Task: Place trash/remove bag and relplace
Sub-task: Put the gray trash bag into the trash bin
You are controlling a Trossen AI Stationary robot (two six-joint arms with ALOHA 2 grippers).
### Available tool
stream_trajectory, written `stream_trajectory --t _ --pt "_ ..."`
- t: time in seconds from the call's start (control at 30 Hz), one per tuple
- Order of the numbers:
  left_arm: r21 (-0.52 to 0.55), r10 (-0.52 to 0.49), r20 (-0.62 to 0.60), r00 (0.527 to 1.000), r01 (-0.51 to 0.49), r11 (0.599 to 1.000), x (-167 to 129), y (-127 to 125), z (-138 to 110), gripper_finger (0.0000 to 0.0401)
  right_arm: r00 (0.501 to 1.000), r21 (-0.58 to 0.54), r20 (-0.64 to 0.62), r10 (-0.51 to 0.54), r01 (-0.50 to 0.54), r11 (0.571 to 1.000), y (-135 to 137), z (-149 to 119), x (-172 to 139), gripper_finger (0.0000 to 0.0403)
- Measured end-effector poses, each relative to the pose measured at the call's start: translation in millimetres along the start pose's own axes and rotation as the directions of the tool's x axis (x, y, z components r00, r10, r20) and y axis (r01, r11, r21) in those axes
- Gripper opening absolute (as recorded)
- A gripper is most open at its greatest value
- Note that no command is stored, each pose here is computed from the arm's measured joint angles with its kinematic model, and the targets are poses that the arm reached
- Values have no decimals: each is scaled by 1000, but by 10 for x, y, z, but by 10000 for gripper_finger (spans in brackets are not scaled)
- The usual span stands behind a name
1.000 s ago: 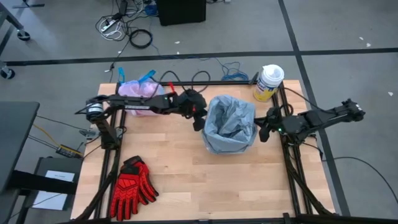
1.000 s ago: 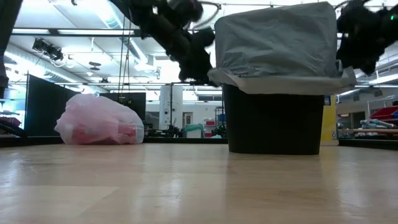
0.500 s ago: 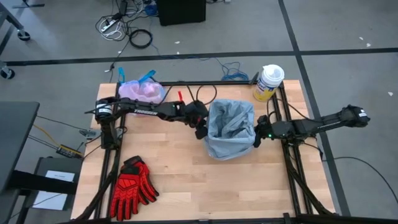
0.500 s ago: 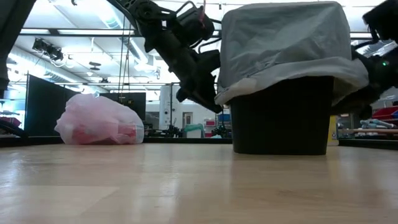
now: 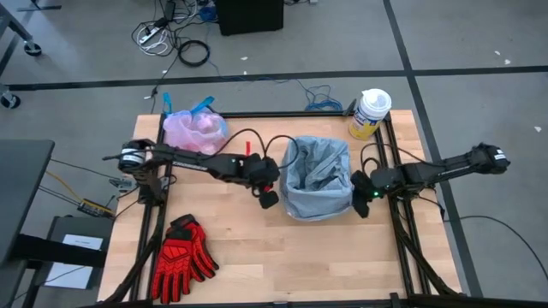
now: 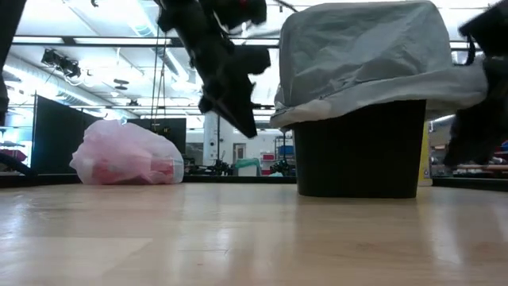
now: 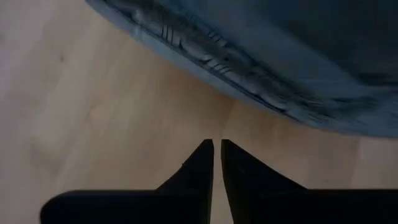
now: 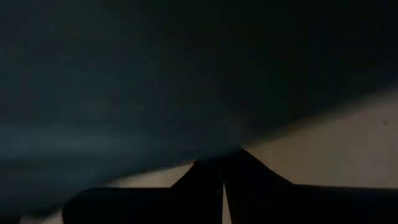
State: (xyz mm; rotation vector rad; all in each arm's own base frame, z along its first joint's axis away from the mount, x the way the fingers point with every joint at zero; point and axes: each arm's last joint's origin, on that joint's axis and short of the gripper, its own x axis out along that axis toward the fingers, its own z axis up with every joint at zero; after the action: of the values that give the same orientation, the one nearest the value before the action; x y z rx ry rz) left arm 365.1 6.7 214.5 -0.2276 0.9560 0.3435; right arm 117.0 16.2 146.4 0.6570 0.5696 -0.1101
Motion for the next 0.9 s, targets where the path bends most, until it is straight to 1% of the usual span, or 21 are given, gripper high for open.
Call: stream_trajectory --t 0.1,0.2,0.27,0.33,0.43,0.53,0.6,0.67,0.73,0.9 --pt "32 -10 29 1000 9 999 -252 -45 1 41 998 -52 -58 10 -13 999 168 145 -167 0" --pt "35 -30 108 994 26 999 -546 -67 37 41 998 -118 -56 -9 2 993 344 346 -397 0" --pt "24 -34 165 986 30 999 -706 -80 58 41 998 -153 -54 -45 37 988 420 456 -556 0" --pt "17 -41 224 974 38 999 -795 -119 84 41 996 -178 -47 -79 69 982 472 538 -688 0" --pt "26 -61 281 958 56 998 -832 -213 102 41 998 -190 13 -58 59 980 575 680 -851 0" --pt "74 -78 324 943 57 996 -767 -376 99 41 997 -192 71 -21 34 981 648 773 -937 0" --pt "100 -81 314 946 52 994 -678 -456 70 39 995 -187 104 14 6 982 686 812 -933 0" --pt "106 -75 289 954 46 993 -579 -502 35 35 995 -175 94 24 -7 985 701 819 -912 0" --pt "108 -66 274 959 38 993 -477 -543 11 30 997 -182 81 -2 17 983 701 818 -871 0" --pt "141 -75 293 953 34 989 -110 -662 3 22 989 -245 85 -119 137 960 643 773 -648 0"
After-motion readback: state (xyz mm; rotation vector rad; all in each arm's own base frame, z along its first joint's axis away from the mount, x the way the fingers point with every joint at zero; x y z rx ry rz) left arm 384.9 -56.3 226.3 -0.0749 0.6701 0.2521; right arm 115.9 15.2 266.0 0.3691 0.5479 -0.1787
